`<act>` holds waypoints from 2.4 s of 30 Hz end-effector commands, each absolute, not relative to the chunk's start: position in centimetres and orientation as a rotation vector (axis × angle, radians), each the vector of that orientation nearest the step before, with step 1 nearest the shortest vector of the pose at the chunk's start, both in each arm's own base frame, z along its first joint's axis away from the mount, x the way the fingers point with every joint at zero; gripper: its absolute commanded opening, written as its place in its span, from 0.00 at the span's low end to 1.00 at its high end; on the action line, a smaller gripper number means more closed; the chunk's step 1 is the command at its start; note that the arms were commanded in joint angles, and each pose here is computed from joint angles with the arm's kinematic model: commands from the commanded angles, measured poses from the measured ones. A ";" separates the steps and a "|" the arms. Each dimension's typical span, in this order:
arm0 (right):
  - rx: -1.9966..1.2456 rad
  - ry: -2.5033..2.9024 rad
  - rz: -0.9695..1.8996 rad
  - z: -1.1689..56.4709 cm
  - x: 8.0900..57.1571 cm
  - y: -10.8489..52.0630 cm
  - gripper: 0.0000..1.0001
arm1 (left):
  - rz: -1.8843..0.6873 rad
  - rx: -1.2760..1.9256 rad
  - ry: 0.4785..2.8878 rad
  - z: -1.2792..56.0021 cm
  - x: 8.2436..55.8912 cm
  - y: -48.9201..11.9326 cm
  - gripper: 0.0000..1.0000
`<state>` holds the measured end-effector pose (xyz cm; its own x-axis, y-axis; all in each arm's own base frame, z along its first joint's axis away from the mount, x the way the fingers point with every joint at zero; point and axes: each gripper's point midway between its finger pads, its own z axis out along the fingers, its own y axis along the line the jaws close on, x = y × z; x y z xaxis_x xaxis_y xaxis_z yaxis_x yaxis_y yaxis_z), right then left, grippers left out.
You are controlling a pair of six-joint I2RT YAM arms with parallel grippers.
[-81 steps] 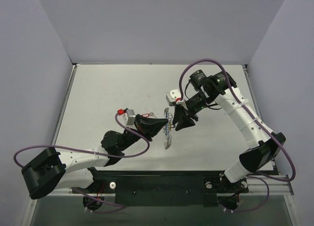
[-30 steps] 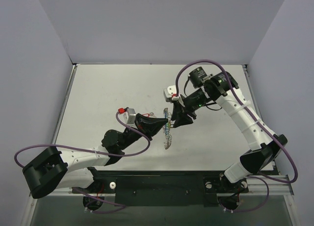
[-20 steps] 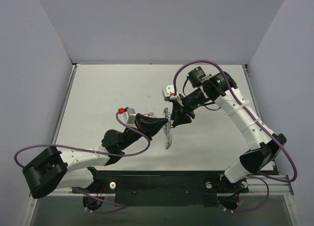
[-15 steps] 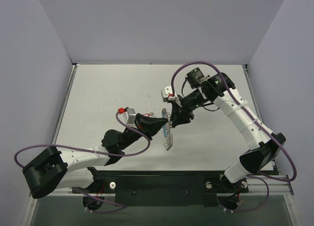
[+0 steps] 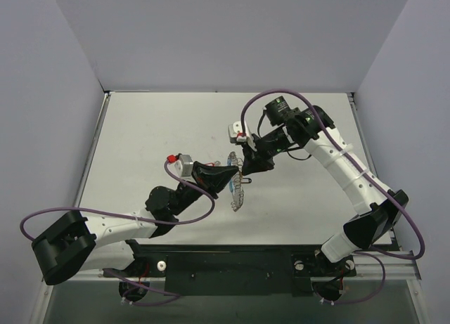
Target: Put the keys on the keyring
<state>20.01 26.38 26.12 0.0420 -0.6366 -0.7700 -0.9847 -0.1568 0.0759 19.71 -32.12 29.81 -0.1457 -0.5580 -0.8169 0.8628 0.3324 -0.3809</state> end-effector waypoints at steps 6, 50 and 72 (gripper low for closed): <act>-1.820 1.676 0.927 26.1 19.0 27.2 0.00 | -1.269 0.074 0.746 40.0 18.7 -26.0 0.00; -1.529 1.726 1.148 28.4 19.3 26.2 0.21 | -1.346 0.221 0.756 38.5 16.8 -27.2 0.00; -1.647 1.766 1.032 25.3 19.1 27.1 0.23 | -1.363 0.223 0.752 38.6 16.9 -27.6 0.00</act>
<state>19.45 26.75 25.56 -0.1593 -0.5790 -0.7996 -0.9806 -0.0012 0.1962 19.51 -31.35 29.11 -0.1464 -0.5577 -0.8170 0.8540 0.3455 -0.3889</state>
